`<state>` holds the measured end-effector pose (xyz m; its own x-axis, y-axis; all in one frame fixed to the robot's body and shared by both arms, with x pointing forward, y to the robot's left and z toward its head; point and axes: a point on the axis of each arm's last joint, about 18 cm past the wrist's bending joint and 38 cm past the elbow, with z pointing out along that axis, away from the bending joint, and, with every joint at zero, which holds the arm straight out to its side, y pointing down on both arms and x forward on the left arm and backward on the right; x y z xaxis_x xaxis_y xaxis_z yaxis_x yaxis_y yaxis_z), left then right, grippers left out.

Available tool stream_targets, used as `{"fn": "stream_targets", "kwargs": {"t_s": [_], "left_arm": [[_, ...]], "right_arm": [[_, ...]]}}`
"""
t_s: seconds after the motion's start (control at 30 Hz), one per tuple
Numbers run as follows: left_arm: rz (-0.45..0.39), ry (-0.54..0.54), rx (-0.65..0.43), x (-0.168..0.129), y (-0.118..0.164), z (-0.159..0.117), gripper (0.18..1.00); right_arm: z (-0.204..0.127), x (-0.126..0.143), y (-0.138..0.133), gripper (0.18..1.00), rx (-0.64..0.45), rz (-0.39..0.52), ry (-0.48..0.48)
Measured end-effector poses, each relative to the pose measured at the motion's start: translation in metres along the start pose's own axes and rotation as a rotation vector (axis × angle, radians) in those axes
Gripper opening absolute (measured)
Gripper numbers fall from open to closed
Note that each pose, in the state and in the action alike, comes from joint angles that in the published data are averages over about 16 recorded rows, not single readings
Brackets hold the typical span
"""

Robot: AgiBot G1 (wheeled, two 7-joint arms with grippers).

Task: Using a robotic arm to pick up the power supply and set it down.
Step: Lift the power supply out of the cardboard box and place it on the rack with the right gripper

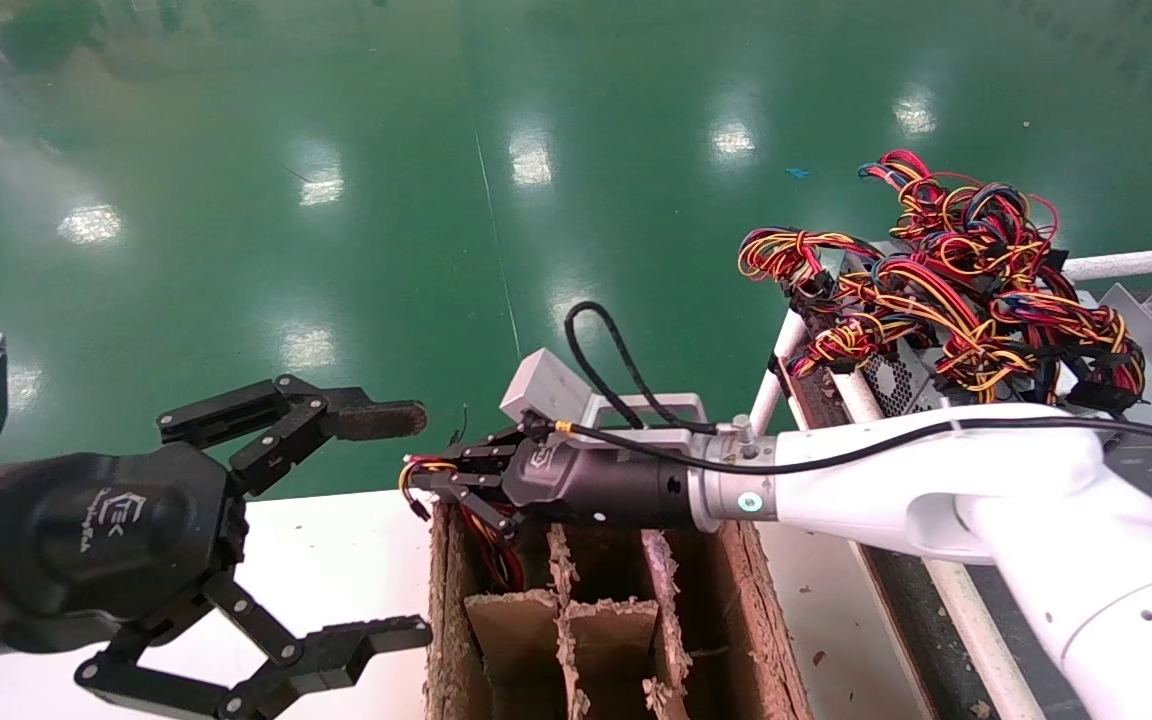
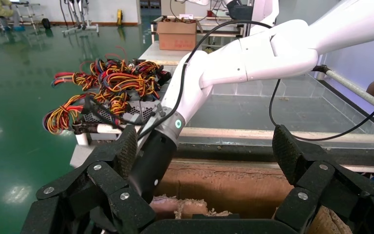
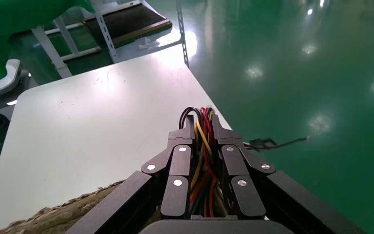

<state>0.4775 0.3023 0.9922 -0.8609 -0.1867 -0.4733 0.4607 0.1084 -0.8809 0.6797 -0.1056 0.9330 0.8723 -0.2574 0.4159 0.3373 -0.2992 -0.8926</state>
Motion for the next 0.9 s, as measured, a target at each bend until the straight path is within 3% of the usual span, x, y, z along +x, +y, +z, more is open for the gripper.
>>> {"fn": "stream_targets", "kwargs": {"t_s": [0.4,0.9], "left_arm": [[0.0,0.0,0.0,0.0,0.0,0.0,1.001],[0.0,0.0,0.0,0.0,0.0,0.0,1.001]], "right_arm": [[-0.047,0.008,-0.037,0.241,0.121,-0.084,0.031],[-0.14,-0.002,-0.098,0.239,0.256,-0.151,0.121]]}}
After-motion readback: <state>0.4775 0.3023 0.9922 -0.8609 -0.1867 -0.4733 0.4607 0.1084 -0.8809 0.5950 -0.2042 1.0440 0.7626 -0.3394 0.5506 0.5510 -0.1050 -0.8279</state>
